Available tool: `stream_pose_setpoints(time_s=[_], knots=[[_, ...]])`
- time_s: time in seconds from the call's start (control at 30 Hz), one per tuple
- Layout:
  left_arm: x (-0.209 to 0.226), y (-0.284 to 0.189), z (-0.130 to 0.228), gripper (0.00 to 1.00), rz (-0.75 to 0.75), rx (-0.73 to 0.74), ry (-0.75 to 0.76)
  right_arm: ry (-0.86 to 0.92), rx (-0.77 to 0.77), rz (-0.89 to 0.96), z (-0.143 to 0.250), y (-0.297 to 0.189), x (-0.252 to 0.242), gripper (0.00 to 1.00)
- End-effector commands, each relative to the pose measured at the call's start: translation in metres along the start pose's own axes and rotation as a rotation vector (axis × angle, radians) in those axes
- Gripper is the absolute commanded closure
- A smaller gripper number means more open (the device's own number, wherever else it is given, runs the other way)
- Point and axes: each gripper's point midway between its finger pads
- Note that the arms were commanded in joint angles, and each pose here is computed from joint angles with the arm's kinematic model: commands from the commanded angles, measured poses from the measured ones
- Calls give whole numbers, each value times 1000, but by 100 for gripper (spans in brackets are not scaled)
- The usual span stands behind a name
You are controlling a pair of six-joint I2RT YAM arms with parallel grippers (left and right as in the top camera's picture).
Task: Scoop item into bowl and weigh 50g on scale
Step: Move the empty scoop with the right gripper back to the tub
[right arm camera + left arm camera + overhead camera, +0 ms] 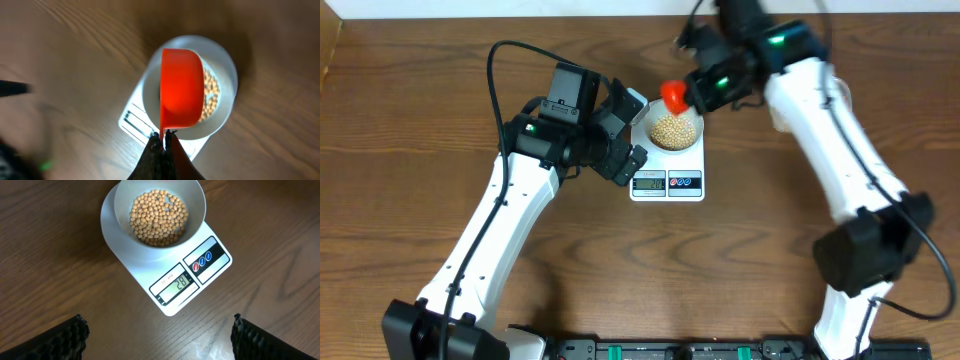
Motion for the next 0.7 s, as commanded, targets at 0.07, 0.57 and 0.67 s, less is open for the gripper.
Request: stream_pose_setpoints(time_s=[0.07,0.57,0.67], knots=[[-1,5,3,7,18,13,-12,11,-165,-73,-19,-59,-15,99],[-1,5,3,7,18,13,-12,222,-290,-134,-1,-116,-93,99],[-1,5,3,7,18,13,-12,256,-248,-87,11,-114,-102,99]])
Point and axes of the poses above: each gripper's point midway between its finger pads, its own y axis out along the fingers, its own x axis along the line the jaws close on, z = x × y, and after that the axes turned 6 degrees about -y, right-handed
